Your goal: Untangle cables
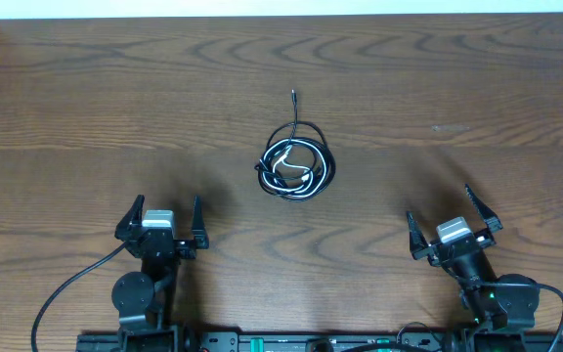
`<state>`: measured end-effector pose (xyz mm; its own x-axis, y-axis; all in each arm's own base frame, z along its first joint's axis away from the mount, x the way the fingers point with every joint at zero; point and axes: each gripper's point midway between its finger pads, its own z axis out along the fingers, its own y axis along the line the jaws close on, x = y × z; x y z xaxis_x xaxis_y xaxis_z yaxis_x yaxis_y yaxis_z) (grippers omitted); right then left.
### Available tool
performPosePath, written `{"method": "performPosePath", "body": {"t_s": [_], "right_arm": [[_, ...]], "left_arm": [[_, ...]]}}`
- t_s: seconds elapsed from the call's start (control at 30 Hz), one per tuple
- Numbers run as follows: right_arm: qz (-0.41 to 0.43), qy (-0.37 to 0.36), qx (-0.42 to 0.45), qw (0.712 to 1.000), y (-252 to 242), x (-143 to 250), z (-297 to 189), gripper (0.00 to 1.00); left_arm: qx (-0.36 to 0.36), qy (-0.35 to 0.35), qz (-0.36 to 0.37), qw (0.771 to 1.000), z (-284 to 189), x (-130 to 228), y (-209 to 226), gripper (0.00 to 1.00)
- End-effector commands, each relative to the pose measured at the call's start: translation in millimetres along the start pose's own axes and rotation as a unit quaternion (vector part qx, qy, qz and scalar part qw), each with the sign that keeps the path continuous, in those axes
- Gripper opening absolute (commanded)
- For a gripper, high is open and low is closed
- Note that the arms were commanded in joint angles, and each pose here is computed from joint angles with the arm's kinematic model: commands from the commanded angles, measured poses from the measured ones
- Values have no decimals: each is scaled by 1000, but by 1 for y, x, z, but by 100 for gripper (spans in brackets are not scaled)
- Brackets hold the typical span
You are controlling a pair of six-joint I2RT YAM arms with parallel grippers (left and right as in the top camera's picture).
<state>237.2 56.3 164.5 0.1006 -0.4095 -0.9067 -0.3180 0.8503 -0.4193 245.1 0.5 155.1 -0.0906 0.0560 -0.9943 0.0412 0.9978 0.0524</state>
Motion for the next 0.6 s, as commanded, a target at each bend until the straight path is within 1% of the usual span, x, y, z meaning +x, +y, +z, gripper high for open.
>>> {"method": "performPosePath", "body": {"t_s": [0.0, 0.57], "right_arm": [[9, -3, -8, 1000, 4, -1, 0, 99], [9, -2, -5, 1000, 3, 0, 0, 99]], "left_arm": [[7, 26, 0, 1000, 1, 16, -3, 98], [7, 26, 0, 1000, 1, 16, -3, 98]]}}
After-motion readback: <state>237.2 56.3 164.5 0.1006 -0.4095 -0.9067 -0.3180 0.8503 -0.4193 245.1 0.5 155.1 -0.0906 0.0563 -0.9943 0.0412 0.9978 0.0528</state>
